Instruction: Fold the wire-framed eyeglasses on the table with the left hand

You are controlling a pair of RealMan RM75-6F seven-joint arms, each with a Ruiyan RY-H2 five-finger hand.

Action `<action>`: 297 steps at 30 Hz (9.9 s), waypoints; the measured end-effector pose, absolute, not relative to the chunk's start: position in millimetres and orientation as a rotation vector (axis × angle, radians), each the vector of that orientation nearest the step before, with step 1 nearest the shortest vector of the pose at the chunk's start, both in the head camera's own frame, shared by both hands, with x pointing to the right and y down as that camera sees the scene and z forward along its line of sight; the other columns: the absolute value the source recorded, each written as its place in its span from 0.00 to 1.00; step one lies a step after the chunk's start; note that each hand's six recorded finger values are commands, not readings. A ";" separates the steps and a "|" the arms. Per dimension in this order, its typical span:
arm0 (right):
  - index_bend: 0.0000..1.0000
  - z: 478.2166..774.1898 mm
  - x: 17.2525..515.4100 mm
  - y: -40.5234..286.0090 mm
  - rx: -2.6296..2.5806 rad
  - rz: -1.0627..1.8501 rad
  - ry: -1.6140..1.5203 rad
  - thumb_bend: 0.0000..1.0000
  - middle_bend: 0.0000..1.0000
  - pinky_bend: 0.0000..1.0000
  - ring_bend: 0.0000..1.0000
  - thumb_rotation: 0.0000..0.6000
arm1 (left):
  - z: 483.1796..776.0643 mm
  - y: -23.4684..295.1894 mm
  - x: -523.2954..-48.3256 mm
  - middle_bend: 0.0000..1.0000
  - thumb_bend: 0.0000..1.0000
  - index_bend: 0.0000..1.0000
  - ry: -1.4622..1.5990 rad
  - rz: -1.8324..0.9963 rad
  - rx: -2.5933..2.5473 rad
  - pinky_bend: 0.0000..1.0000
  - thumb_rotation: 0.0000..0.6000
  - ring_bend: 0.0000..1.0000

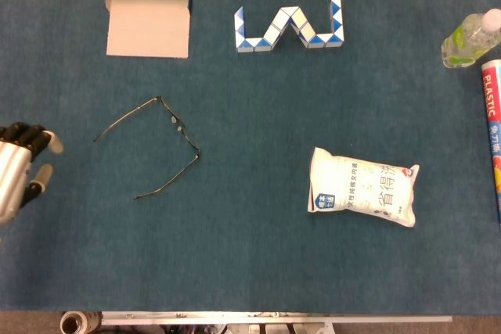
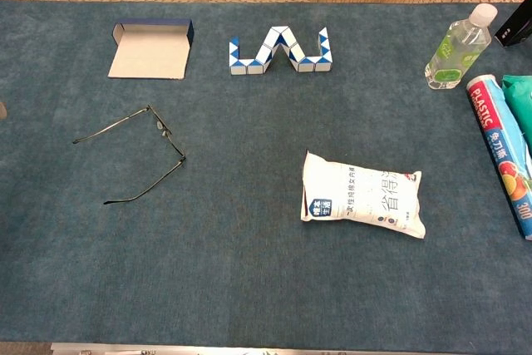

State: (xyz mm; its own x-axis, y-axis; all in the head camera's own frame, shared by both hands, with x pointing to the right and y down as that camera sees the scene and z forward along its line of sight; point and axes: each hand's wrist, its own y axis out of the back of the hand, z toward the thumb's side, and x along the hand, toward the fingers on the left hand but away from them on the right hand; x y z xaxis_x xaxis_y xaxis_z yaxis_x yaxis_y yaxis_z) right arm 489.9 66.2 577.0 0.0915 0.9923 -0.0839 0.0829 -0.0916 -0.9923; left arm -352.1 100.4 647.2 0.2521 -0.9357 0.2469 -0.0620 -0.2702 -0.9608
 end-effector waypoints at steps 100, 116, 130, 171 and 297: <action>0.45 579.9 498.0 60.3 -1.397 1.202 -1.181 0.23 0.44 0.27 0.28 1.00 | 745.2 5.2 -233.7 0.08 0.90 0.16 0.005 -1.255 -1.370 0.27 1.00 0.09; 0.45 579.4 497.3 60.8 -1.398 1.199 -1.179 0.23 0.44 0.27 0.28 1.00 | 740.5 19.2 -266.0 0.08 0.90 0.16 -0.038 -1.321 -1.336 0.27 1.00 0.10; 0.45 578.0 496.7 61.3 -1.397 1.192 -1.182 0.23 0.44 0.27 0.28 1.00 | 731.3 35.1 -287.8 0.09 0.90 0.16 -0.076 -1.357 -1.301 0.27 1.00 0.10; 0.45 572.2 495.9 62.9 -1.403 1.169 -1.191 0.23 0.44 0.27 0.28 1.00 | 696.5 62.0 -302.4 0.09 0.90 0.22 0.068 -1.394 -1.356 0.26 1.00 0.05; 0.45 564.7 492.9 65.6 -1.414 1.135 -1.198 0.23 0.44 0.27 0.28 1.00 | 707.6 34.6 -241.2 0.00 0.90 0.36 0.357 -1.420 -1.782 0.04 1.00 0.00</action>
